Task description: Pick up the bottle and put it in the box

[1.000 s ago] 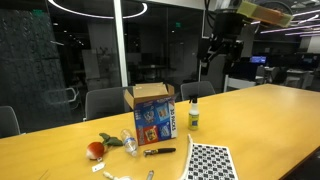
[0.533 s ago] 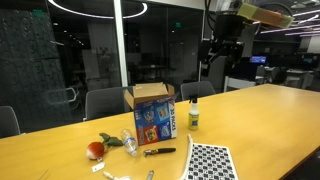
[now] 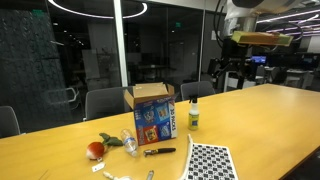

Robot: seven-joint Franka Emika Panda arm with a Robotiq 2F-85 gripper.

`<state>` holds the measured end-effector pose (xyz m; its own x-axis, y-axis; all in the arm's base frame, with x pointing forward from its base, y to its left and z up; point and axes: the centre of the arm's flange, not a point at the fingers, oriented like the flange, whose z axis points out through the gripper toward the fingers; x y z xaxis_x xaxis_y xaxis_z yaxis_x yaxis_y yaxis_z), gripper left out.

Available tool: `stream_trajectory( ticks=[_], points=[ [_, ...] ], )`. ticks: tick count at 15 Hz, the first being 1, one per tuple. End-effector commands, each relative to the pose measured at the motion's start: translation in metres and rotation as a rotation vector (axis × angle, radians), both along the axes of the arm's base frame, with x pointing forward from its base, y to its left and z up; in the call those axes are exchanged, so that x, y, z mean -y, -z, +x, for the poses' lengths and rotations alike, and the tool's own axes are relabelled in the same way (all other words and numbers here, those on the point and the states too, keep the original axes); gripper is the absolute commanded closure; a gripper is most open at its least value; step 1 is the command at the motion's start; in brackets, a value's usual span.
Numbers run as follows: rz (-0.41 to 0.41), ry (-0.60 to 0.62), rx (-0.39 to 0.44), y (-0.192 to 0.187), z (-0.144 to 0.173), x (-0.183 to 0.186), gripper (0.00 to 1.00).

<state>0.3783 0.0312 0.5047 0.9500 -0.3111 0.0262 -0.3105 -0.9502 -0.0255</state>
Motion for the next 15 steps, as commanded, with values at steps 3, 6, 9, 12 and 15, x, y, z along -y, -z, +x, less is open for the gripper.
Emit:
stream_trajectory(
  ticks=[3, 6, 9, 12, 15],
  points=[
    [-0.021, 0.315, -0.022, 0.017, 0.100, 0.034, 0.00],
    [-0.017, 0.447, -0.057, 0.030, 0.154, 0.036, 0.00],
    [-0.025, 0.541, -0.054, 0.034, 0.203, 0.038, 0.00],
    [-0.032, 0.625, -0.028, 0.038, 0.247, 0.049, 0.00],
    [-0.018, 0.691, -0.012, 0.044, 0.280, 0.066, 0.00]
  ],
)
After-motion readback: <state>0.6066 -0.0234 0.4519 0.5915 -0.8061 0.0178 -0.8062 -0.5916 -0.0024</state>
